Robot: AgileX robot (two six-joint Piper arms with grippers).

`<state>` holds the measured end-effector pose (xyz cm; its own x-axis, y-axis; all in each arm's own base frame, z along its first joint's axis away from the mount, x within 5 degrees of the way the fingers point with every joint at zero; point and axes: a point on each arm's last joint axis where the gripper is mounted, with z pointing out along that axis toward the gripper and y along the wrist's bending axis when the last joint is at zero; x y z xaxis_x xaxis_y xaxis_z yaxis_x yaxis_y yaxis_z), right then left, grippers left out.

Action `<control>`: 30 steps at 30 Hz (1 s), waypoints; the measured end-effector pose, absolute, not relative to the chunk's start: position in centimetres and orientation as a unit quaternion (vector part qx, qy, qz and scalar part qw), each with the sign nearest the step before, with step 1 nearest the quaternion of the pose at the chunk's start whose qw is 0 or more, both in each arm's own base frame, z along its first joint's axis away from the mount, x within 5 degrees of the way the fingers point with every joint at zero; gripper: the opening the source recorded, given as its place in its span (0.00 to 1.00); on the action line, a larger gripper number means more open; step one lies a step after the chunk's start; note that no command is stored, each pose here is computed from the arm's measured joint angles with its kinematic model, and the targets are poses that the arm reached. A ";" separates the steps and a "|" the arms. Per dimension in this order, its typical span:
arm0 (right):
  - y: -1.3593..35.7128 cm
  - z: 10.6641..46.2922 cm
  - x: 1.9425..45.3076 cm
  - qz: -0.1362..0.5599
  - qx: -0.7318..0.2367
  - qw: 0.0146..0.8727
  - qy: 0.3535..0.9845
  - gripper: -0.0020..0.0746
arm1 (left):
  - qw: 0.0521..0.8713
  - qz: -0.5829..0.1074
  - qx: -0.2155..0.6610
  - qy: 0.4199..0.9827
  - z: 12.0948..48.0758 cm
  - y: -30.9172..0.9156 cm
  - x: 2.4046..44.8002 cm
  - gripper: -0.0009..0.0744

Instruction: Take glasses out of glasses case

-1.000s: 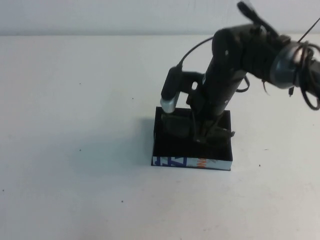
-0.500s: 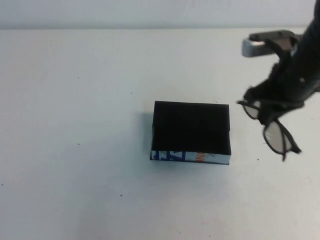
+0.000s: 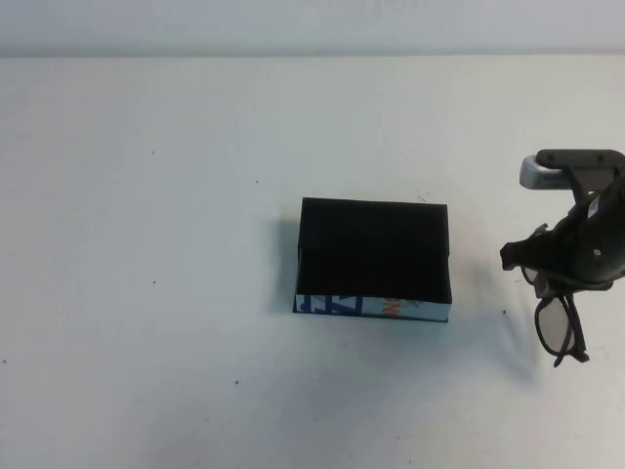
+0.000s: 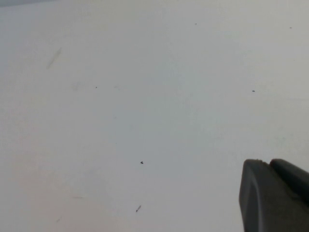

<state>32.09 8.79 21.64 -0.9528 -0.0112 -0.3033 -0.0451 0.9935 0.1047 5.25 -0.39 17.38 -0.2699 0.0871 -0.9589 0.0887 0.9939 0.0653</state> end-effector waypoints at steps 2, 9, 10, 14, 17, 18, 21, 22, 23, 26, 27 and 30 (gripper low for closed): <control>8.9 20.9 32.5 0.055 -0.014 0.153 0.987 0.10 | 0.602 -0.001 0.055 0.797 17.4 -0.4 5.3 0.01; 9.1 18.6 33.5 0.053 -0.012 0.144 0.988 0.27 | 0.602 -0.001 0.055 0.797 17.4 -0.4 5.3 0.01; 9.2 18.6 33.5 0.054 -0.012 0.148 0.987 0.30 | 0.602 -0.001 0.055 0.797 17.4 -0.4 5.3 0.01; 9.2 19.1 33.5 0.059 -0.010 0.158 0.986 0.38 | 0.602 -0.001 0.055 0.797 17.4 -0.4 5.3 0.01; 9.1 21.4 32.9 0.072 -0.006 0.188 0.980 0.39 | 0.602 -0.001 0.055 0.797 17.4 -0.4 5.3 0.01; 9.0 22.7 32.5 0.077 -0.005 0.204 0.976 0.39 | 0.602 -0.001 0.055 0.797 17.4 -0.4 5.3 0.01; 8.5 26.7 30.4 0.095 -0.004 0.265 0.960 0.39 | 0.602 -0.001 0.055 0.797 17.4 -0.4 5.3 0.01; 8.3 28.1 29.3 0.102 -0.006 0.291 0.951 0.39 | 0.602 -0.001 0.055 0.797 17.4 -0.4 5.3 0.01; 8.2 29.0 28.3 0.108 -0.009 0.314 0.943 0.39 | 0.602 -0.001 0.055 0.797 17.4 -0.4 5.3 0.01; 7.6 31.9 24.0 0.133 -0.018 0.395 0.909 0.38 | 0.602 -0.001 0.055 0.797 17.4 -0.4 5.3 0.01; 7.2 32.4 22.6 0.139 -0.019 0.417 0.898 0.37 | 0.602 -0.001 0.055 0.797 17.4 -0.4 5.3 0.01; 6.0 32.5 18.6 0.149 -0.019 0.454 0.878 0.33 | 0.602 -0.001 0.055 0.797 17.4 -0.4 5.3 0.01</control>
